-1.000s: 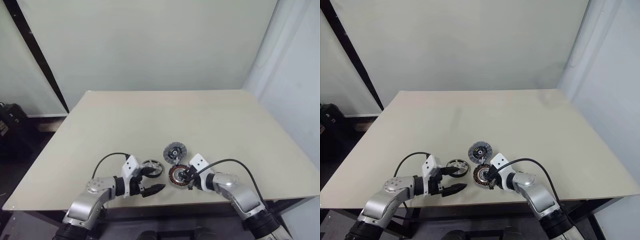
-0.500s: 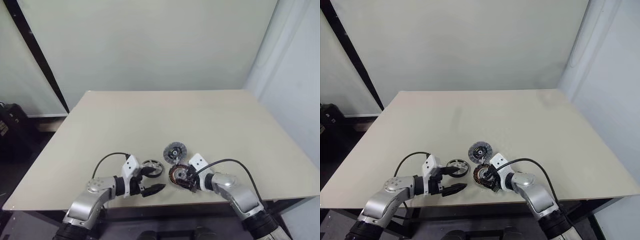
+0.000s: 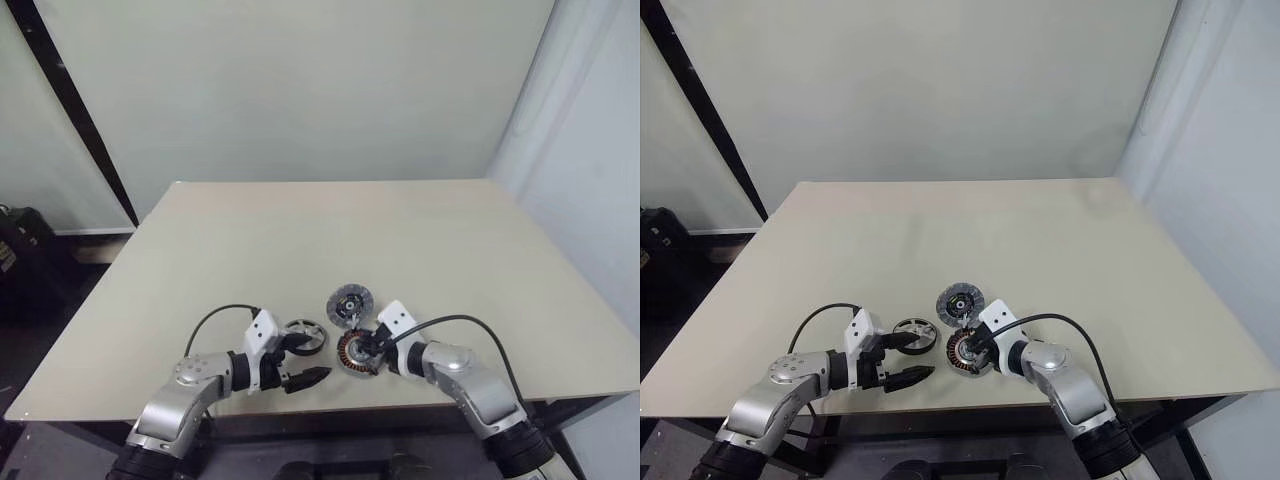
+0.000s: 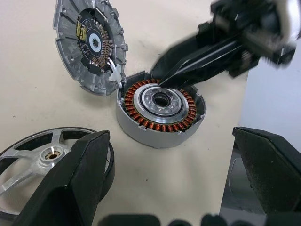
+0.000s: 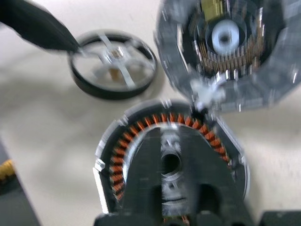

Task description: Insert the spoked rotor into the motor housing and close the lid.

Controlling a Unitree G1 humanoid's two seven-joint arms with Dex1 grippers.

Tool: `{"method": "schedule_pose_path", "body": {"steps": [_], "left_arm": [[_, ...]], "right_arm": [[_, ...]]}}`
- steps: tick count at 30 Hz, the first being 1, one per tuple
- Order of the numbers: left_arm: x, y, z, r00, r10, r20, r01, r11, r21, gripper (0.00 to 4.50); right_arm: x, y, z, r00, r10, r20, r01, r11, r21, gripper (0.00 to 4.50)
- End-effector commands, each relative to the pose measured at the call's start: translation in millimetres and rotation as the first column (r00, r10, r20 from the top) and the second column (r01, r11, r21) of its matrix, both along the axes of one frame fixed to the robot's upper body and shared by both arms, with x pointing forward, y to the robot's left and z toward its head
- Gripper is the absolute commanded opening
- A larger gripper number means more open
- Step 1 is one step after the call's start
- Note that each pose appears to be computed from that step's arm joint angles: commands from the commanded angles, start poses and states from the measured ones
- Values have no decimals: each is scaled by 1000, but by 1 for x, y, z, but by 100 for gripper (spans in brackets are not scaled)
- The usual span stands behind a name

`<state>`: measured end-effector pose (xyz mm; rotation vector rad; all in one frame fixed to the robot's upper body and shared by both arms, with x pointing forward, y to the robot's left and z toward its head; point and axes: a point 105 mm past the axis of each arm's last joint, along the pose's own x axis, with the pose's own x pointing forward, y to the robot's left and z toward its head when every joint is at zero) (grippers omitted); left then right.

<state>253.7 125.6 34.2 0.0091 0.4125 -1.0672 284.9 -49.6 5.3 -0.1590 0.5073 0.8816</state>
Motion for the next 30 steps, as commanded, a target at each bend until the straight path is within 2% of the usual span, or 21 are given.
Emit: {"method": "schedule_pose_path", "body": {"steps": [1, 5, 17, 30], "left_arm": [[6, 1, 12, 999, 6, 52, -5, 1000, -12, 450], [5, 1, 13, 999, 10, 52, -9, 1000, -14, 450], [5, 0, 12, 999, 13, 50, -12, 1000, -19, 450], [5, -1, 10, 999, 15, 49, -14, 1000, -23, 450]], "right_arm": [[11, -3, -1, 999, -18, 42, 20, 999, -29, 6], [11, -5, -7, 999, -32, 36, 33, 999, -39, 6], [13, -5, 31, 993, -8, 117, 6, 1000, 22, 6], [-2, -6, 22, 999, 21, 36, -19, 999, -48, 6]]}}
